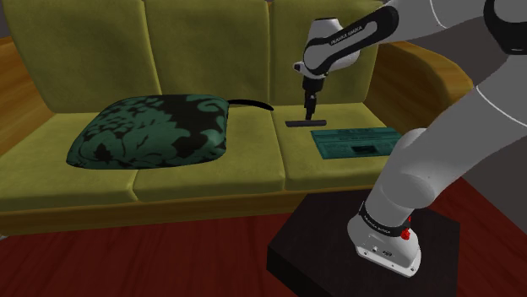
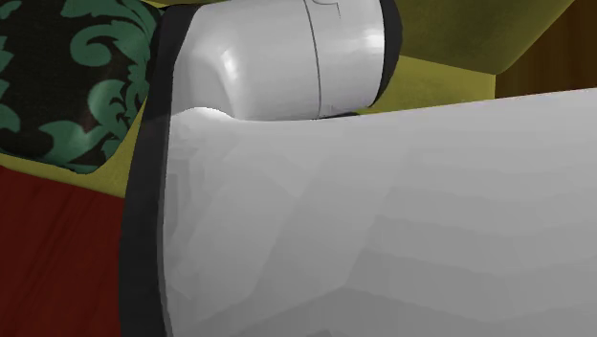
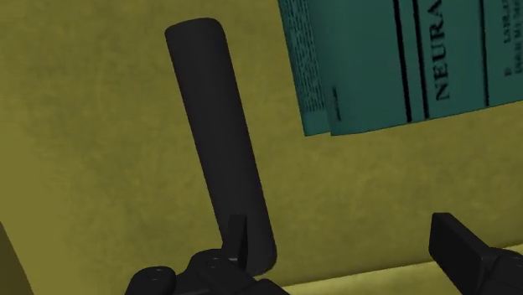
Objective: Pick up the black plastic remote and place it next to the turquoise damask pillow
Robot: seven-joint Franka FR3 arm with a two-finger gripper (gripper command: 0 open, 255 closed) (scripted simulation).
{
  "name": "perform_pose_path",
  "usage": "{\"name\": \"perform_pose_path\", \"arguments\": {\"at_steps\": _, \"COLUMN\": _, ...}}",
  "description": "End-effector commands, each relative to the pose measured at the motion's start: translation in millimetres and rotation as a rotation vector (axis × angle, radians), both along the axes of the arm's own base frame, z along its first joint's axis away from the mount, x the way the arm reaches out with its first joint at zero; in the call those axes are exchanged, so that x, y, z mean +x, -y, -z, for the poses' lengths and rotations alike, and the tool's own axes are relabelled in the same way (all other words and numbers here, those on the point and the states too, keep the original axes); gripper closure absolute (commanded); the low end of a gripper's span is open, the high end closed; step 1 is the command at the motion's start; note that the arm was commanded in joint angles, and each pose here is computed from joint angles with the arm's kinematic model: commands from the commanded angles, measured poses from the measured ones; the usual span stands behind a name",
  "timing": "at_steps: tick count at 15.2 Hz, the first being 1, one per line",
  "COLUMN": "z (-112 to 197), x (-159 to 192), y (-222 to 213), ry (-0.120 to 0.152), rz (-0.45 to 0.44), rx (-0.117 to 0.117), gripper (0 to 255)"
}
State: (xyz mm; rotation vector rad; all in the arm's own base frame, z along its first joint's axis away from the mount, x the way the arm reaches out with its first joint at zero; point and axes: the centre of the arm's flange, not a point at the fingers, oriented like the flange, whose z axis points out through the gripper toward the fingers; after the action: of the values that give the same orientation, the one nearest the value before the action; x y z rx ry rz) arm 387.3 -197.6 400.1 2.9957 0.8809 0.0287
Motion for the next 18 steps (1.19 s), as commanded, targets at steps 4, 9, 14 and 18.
{"name": "perform_pose_path", "arguments": {"at_steps": 4, "z": 40, "x": 30, "y": 39, "ry": 0.024, "rz": -0.104, "rx": -0.021, "gripper": 0}}
{"name": "perform_pose_path", "arguments": {"at_steps": 9, "z": 66, "x": 36, "y": 46, "ry": 0.028, "rz": -0.119, "rx": -0.024, "gripper": 0}}
{"name": "perform_pose_path", "arguments": {"at_steps": 14, "z": 85, "x": 37, "y": 47, "ry": 0.028, "rz": -0.119, "rx": -0.024, "gripper": 0}}
{"name": "perform_pose_path", "arguments": {"at_steps": 18, "z": 85, "x": 37, "y": 47, "ry": 0.028, "rz": -0.119, "rx": -0.024, "gripper": 0}}
